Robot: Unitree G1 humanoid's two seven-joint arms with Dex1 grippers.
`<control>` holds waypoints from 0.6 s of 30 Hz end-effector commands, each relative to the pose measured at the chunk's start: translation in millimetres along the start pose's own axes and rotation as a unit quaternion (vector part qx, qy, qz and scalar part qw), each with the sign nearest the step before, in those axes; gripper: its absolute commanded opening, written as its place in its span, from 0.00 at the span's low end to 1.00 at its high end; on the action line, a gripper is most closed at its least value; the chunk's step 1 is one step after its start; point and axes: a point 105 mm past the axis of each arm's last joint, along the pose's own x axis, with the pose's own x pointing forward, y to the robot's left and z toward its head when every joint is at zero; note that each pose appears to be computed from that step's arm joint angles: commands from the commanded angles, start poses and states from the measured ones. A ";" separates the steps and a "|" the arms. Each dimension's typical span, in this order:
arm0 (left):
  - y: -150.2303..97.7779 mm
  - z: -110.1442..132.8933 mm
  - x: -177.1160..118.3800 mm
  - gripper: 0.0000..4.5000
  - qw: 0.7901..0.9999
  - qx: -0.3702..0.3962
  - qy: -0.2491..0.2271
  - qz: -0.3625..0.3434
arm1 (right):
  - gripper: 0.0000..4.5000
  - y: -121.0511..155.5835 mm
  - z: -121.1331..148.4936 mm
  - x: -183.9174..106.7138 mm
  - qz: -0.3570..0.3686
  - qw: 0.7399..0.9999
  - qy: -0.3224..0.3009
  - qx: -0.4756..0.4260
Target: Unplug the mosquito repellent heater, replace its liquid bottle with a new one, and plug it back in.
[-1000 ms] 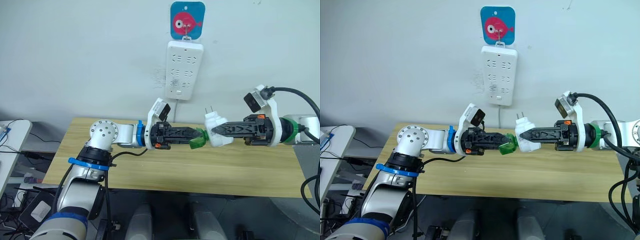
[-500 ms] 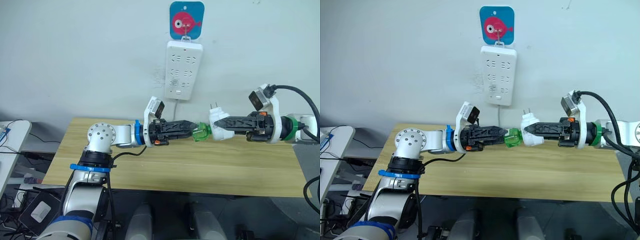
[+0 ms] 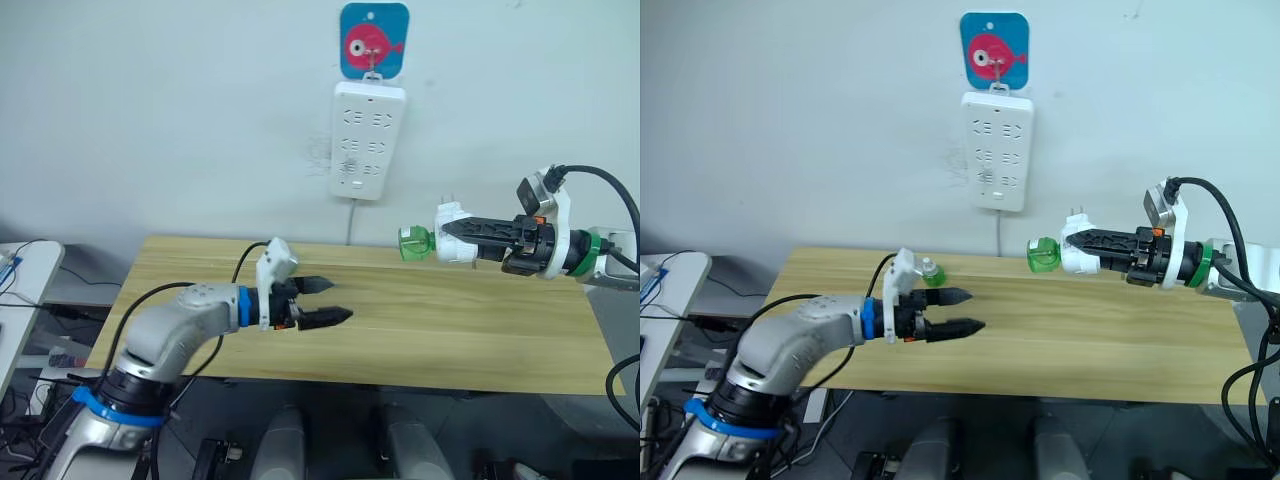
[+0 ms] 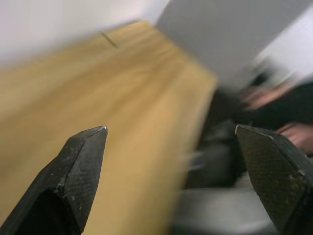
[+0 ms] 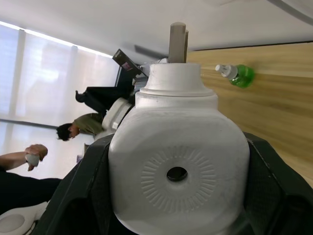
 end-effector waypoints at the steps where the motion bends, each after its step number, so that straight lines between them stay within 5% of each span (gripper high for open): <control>1: 9.2 39.2 2.6 1.00 0.938 0.331 -0.084 0.057 | 0.66 15.5 7.1 -0.8 0.027 0.999 -0.011 -0.018; 7: 2.6 60.0 12.5 1.00 0.867 0.461 -0.169 0.078 | 0.66 18.8 7.9 2.8 0.036 0.999 -0.005 -0.020; 18: 7.5 72.0 40.3 1.00 0.838 0.497 -0.208 0.088 | 0.66 24.6 2.4 7.6 0.052 0.998 0.009 -0.027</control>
